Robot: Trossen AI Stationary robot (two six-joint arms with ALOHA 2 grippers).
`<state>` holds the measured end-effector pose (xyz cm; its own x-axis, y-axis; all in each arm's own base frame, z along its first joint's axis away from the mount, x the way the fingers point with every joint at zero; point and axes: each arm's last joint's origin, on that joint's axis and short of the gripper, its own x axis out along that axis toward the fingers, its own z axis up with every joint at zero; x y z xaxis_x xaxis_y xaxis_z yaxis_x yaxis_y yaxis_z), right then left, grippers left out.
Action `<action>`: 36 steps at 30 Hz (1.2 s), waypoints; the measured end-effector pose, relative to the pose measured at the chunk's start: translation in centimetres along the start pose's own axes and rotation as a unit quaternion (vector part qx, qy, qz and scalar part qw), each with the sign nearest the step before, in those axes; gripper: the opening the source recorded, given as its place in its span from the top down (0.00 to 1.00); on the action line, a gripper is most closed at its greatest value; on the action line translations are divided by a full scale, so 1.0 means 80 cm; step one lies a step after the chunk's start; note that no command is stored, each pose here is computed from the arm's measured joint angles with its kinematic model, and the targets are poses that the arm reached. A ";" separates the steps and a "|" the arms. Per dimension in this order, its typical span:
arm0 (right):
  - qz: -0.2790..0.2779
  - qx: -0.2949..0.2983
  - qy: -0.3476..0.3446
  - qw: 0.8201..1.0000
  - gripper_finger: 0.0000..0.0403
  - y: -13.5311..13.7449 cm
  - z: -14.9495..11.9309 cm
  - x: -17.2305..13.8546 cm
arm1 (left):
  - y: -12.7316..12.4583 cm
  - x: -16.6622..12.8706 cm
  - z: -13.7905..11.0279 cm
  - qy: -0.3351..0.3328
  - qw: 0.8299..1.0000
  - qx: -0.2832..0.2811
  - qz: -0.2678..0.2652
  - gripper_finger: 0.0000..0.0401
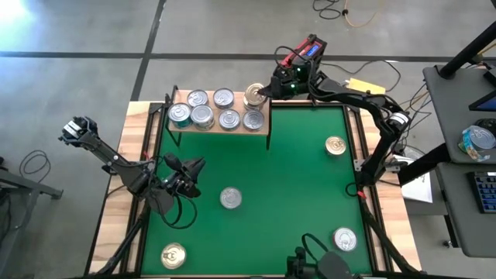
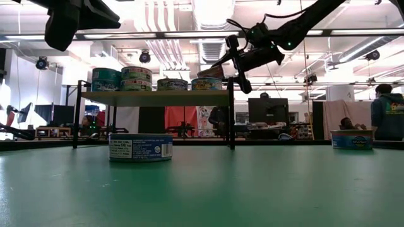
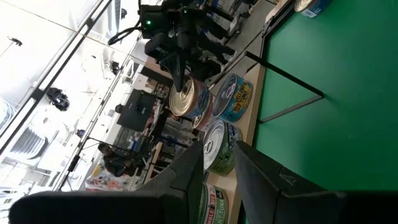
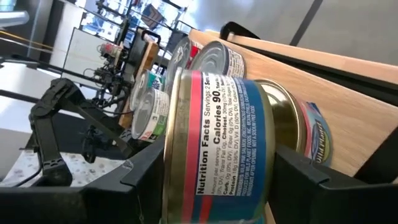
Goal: Stack canned seafood by type on shelf
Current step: Stack the middle right blue tuna can on top of the blue tuna can on the shelf
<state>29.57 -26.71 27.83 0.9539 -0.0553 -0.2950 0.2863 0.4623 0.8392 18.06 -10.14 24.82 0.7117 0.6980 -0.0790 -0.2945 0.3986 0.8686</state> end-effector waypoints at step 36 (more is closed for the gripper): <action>-0.021 -0.022 0.000 1.000 0.47 0.000 -0.001 0.001 | 0.000 0.000 0.000 0.000 1.000 -0.002 0.000 0.81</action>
<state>29.61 -26.63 27.76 0.9409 -0.0757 -0.3302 0.3226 0.4977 0.8051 18.06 -10.14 24.82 0.7121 0.6976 -0.0794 -0.2962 0.4011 0.8668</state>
